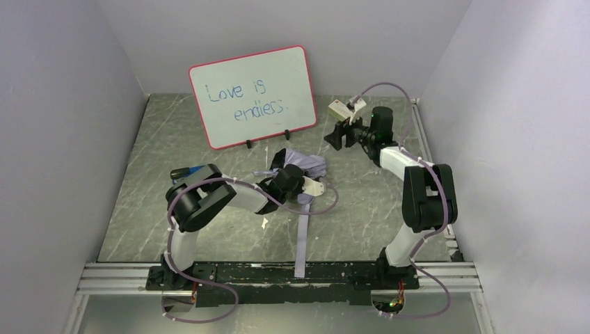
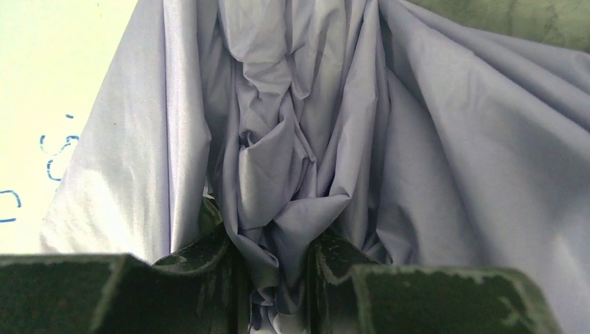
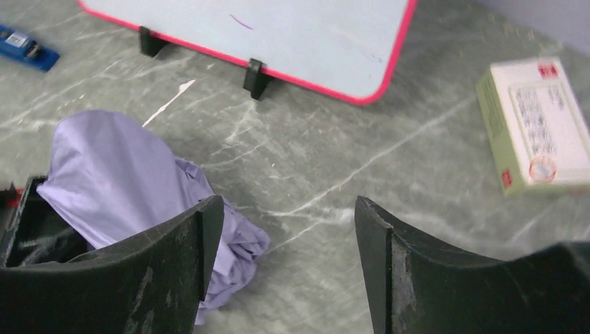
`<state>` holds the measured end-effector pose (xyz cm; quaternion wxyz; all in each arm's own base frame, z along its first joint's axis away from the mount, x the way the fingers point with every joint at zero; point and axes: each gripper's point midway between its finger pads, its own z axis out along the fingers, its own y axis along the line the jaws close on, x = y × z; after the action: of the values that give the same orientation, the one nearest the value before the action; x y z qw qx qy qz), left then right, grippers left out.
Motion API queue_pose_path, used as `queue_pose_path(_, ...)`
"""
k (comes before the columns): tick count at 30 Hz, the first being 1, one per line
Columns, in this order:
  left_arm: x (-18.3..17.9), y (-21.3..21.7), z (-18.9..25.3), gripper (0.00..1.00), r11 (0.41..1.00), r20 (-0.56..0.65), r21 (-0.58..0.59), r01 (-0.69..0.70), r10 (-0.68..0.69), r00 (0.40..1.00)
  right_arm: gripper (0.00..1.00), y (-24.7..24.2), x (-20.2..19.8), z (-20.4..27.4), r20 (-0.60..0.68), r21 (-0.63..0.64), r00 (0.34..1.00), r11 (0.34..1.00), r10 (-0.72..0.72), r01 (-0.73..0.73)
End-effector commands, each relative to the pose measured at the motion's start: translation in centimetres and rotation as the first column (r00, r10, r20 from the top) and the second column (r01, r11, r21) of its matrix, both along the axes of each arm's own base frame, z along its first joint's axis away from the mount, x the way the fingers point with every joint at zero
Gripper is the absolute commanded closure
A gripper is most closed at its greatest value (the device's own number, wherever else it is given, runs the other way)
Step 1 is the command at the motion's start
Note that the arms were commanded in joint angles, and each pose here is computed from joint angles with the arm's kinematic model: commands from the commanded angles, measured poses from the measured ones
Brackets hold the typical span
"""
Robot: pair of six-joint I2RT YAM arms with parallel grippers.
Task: Put away the umbrella
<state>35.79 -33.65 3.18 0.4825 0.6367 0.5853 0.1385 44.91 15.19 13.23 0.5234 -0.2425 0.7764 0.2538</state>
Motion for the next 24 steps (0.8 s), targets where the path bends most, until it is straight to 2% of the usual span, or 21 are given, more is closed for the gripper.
queue_pose_path(1,-3.1,0.7,-5.4,0.95,0.987,-0.073,0.147,0.068,-0.057,0.996,0.26,1.5,-1.9,1.4,0.093,-0.006,0.914,0.919,0.394,-0.395)
queue_pose_path(6,-3.5,0.5,-5.7,0.95,0.978,-0.033,0.193,0.079,-0.074,0.997,0.25,1.7,-3.0,0.1,0.024,-0.084,0.811,0.809,0.585,-0.581)
queue_pose_path(11,-3.6,0.1,-5.8,0.95,0.975,-0.018,0.201,0.093,-0.092,0.996,0.22,2.0,-3.5,-2.0,-0.115,-0.106,0.746,0.738,0.657,-0.666)
queue_pose_path(15,-3.9,-0.3,-6.0,0.95,0.97,-0.004,0.215,0.11,-0.112,0.994,0.2,3.6,-3.8,-3.3,-0.161,-0.151,0.722,0.706,0.673,-0.692)
queue_pose_path(24,-4.4,-0.5,-6.1,0.95,0.965,0.014,0.23,0.128,-0.134,0.991,0.19,6.7,-4.1,-4.5,-0.16,-0.211,0.682,0.65,0.714,-0.73)
